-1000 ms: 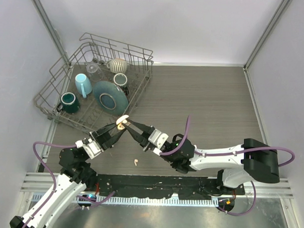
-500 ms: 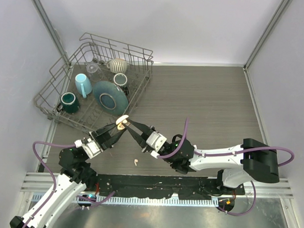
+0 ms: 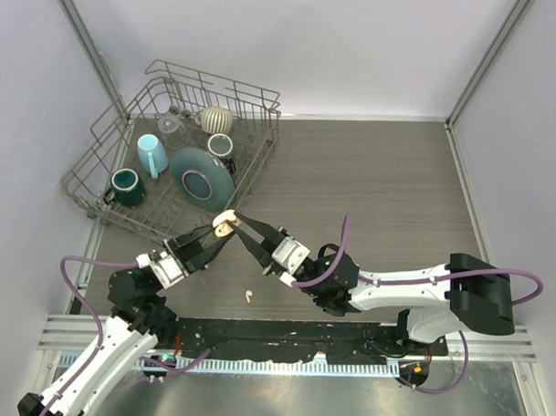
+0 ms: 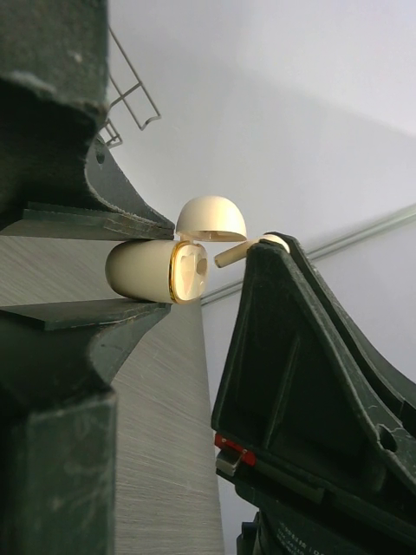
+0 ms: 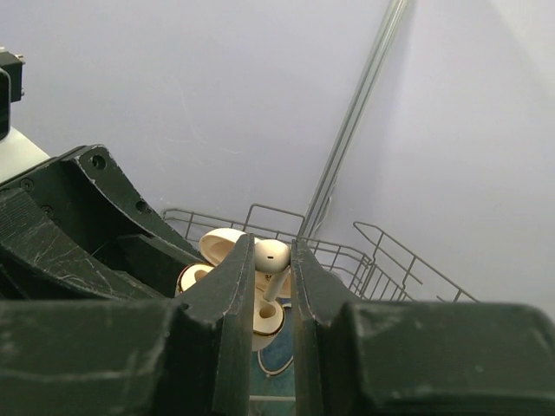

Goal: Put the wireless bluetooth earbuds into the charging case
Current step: Place the earbud in the charging case.

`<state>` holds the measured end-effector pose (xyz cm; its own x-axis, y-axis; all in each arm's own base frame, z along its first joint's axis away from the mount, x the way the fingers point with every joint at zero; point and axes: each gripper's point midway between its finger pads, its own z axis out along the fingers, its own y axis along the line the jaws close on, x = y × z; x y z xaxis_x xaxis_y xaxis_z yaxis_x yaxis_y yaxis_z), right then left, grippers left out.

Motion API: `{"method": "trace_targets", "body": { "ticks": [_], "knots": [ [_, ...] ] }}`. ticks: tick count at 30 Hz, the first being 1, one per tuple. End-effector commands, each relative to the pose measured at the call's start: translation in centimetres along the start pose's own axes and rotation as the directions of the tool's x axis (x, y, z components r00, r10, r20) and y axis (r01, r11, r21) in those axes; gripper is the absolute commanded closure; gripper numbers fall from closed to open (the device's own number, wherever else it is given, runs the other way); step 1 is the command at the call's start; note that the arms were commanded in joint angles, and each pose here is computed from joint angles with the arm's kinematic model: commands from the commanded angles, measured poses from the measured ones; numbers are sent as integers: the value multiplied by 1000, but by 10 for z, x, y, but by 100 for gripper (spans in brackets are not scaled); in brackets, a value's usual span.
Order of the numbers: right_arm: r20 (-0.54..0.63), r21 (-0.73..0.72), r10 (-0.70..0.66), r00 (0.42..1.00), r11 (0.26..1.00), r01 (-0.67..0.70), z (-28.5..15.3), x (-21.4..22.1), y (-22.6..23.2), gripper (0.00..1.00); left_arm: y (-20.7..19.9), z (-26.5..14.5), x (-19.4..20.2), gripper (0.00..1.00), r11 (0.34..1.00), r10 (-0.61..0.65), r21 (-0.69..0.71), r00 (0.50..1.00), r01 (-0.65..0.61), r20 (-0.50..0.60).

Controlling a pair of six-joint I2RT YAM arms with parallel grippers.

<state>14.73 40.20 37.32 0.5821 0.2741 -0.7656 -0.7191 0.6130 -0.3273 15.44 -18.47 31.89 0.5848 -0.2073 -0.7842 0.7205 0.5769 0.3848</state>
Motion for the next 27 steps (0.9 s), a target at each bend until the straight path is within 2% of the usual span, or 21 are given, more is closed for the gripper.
{"method": "trace_targets", "body": {
  "ticks": [1,14,27],
  "knots": [
    [247,158,36,968,984,-77,4,-77,-49,99,5,5,-25,100,999,35,-6,997,-34,75],
    [228,144,75,971,984,-110,2,-67,-44,99,6,8,-32,100,1000,21,-8,994,-20,109],
    [193,154,50,980,985,-81,8,-53,-47,99,6,9,-44,100,1000,10,-4,990,-9,140]
  ]
}}
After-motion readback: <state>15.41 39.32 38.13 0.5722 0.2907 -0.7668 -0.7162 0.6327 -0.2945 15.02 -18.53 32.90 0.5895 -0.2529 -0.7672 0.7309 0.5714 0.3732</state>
